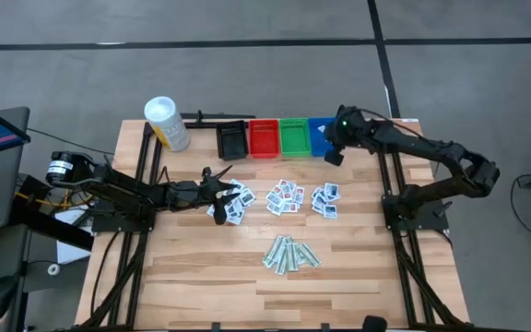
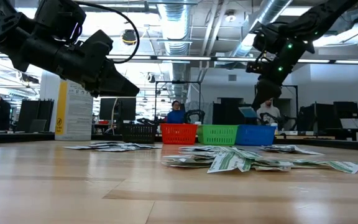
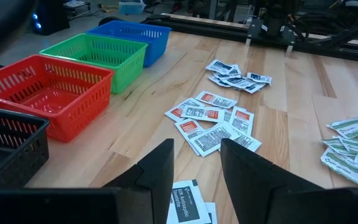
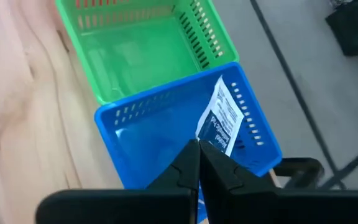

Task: Pick & Place First Aid Supplies
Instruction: Put the blue alcohol pad into the blue bin

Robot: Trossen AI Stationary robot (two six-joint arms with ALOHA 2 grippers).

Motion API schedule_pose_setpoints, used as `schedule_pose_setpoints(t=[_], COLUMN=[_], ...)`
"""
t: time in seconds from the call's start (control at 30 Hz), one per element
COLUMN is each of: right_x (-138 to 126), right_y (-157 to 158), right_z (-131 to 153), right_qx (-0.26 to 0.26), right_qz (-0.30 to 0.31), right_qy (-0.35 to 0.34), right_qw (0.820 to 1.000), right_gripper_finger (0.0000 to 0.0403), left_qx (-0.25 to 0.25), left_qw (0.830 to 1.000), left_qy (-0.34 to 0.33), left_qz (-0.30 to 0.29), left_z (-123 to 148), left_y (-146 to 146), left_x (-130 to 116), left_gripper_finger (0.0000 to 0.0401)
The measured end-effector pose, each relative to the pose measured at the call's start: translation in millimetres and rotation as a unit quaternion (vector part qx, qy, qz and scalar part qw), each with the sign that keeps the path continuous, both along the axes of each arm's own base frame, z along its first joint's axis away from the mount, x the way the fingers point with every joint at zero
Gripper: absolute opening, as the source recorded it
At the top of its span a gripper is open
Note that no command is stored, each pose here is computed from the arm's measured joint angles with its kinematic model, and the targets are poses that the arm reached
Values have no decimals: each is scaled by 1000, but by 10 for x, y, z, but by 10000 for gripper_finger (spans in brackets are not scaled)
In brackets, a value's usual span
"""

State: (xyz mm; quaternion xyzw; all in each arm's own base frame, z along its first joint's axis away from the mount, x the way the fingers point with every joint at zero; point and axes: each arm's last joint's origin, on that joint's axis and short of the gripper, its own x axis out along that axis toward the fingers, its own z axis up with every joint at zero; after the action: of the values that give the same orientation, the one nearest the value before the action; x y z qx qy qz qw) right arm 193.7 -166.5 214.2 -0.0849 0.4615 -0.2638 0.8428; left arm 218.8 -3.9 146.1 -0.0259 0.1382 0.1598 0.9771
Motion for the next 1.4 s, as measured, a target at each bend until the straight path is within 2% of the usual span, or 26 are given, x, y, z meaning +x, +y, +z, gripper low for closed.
schedule_pose_setpoints(t=[0.2, 0.77, 1.03, 1.27, 1.4], right_x=[-10, -100, -122, -120, -121], right_y=[-44, -28, -8, -9, -34], right_z=[-15, -264, -314, -312, -294], right_qx=[-3, -17, -5, 6, 17], right_qz=[6, -4, -13, -32, -66], right_qy=[-30, -46, -47, -62, -94], right_qw=[1000, 999, 999, 998, 993], right_gripper_finger=[0, 0, 0, 0, 0], left_qx=[0, 0, 0, 0, 0], left_qw=[1000, 1000, 1000, 1000, 1000], left_qy=[0, 0, 0, 0, 0], left_qz=[0, 0, 0, 0, 0], left_z=[-1, -1, 0, -1, -1], left_y=[0, 0, -1, 0, 0], left_x=[0, -1, 0, -1, -1], left_gripper_finger=[134, 134, 134, 134, 134])
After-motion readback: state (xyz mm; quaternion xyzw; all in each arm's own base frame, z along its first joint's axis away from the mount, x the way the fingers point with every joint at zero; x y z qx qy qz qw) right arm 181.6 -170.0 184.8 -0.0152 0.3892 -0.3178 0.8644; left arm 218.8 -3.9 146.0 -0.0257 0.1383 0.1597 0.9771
